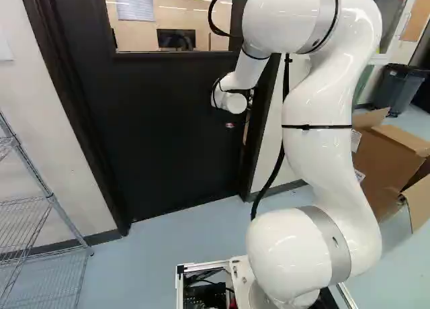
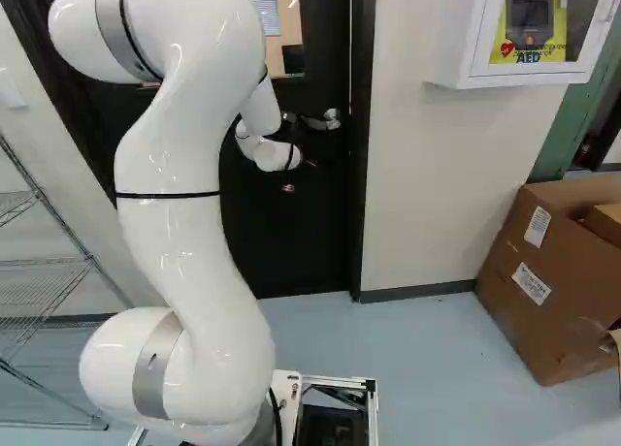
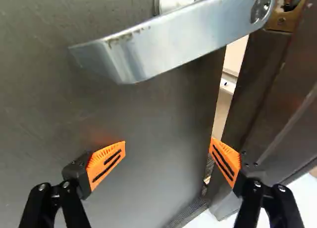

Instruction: Open the door and move inside

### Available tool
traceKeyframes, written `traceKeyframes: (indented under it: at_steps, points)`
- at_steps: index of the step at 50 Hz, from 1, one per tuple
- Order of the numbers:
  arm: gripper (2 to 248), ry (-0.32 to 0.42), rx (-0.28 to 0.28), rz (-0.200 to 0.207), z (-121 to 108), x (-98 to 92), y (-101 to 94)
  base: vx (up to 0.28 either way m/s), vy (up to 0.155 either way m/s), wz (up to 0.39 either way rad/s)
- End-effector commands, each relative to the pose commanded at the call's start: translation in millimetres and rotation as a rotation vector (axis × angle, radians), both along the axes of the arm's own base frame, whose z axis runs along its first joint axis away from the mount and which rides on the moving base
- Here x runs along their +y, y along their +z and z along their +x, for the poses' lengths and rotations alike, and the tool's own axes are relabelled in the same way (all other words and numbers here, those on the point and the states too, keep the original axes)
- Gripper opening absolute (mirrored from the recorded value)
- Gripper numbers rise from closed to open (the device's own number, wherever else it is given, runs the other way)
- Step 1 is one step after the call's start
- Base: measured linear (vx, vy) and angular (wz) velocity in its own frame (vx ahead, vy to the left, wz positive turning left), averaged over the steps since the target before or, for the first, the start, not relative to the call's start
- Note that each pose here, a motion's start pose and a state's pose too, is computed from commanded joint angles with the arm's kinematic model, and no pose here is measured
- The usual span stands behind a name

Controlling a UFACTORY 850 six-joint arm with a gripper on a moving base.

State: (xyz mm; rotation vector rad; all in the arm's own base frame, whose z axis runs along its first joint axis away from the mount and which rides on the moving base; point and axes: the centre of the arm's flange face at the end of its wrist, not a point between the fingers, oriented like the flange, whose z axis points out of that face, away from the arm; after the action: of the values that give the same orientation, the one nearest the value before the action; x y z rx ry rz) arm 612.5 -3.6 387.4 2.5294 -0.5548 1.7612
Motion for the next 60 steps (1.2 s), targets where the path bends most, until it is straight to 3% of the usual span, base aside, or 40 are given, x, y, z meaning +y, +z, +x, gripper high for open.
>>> traceKeyframes:
  at_steps: [38,60]
  points:
    - [247,0.034,-0.057,0.003,73,25.2,-11.2,0.0,0.0,0.0]
    - [247,0.064,-0.089,0.005,107,49.2,-17.9,0.0,0.0,0.0]
